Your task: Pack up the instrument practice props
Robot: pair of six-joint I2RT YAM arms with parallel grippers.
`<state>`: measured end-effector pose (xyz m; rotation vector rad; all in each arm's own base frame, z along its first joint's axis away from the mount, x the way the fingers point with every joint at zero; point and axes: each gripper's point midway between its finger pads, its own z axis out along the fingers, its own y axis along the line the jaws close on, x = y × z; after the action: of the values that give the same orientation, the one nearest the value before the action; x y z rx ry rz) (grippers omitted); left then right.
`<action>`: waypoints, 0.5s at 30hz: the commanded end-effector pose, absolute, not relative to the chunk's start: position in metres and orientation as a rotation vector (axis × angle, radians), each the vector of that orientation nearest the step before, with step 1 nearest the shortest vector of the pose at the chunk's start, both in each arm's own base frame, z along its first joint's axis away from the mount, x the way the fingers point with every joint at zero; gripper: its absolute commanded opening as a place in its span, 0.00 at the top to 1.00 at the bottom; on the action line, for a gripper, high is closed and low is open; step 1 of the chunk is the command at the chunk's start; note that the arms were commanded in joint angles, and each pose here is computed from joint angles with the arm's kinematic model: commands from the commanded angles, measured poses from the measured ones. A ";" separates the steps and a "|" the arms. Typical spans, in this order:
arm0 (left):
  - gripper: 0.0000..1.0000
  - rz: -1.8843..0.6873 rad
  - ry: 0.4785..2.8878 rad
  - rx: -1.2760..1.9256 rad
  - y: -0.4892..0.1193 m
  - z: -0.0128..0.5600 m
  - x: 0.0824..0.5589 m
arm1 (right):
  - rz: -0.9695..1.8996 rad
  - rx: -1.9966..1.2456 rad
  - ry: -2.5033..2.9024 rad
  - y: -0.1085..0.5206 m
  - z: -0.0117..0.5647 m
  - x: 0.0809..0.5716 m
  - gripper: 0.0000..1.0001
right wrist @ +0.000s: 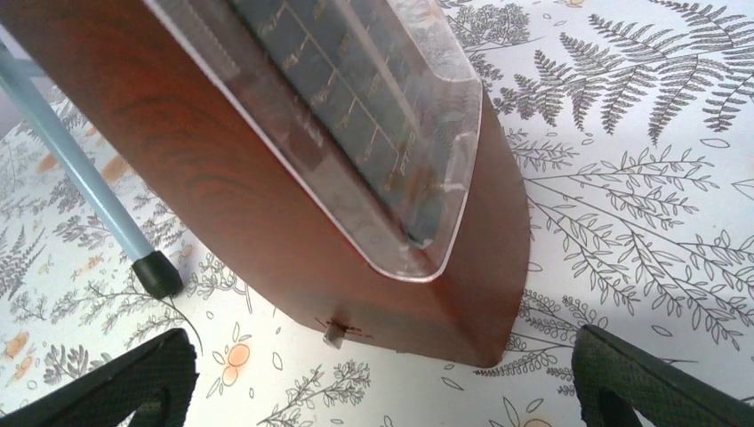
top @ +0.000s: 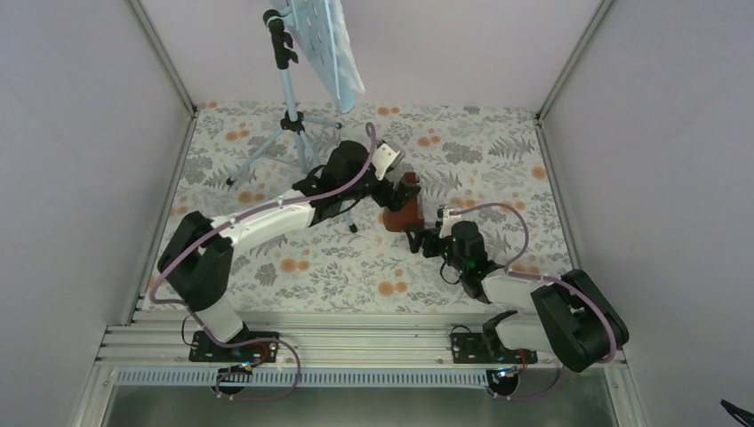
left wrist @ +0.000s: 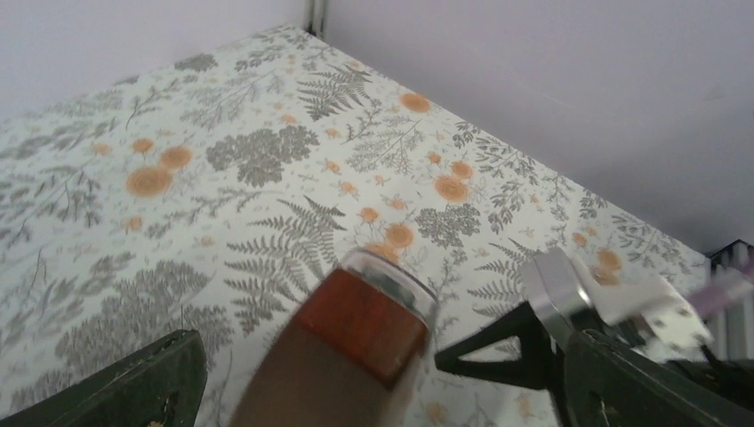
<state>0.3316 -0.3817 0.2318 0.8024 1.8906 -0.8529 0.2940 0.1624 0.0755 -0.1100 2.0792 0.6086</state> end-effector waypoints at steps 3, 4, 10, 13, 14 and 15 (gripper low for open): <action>0.00 -0.903 1.736 0.924 -0.403 0.241 0.357 | 0.572 -0.175 1.987 0.167 0.085 0.297 0.00; 0.00 -0.909 1.731 0.933 -0.407 0.239 0.359 | 0.561 -0.187 1.985 0.170 0.086 0.299 0.00; 0.00 -0.910 1.756 0.924 -0.417 0.222 0.371 | 0.428 -0.213 2.045 0.179 0.068 0.309 0.00; 0.00 -0.902 1.763 0.926 -0.419 0.213 0.374 | 0.363 -0.183 2.102 0.178 0.054 0.318 0.00; 0.01 -0.899 1.766 0.934 -0.419 0.210 0.374 | 0.351 -0.178 2.114 0.178 0.050 0.318 0.00; 0.02 -0.901 1.770 0.946 -0.420 0.207 0.373 | 0.346 -0.177 2.121 0.178 0.047 0.319 0.00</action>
<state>0.3707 -0.4107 0.2003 0.9085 1.8358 -0.8899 0.3060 0.1854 0.0528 -0.2158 2.1143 0.4629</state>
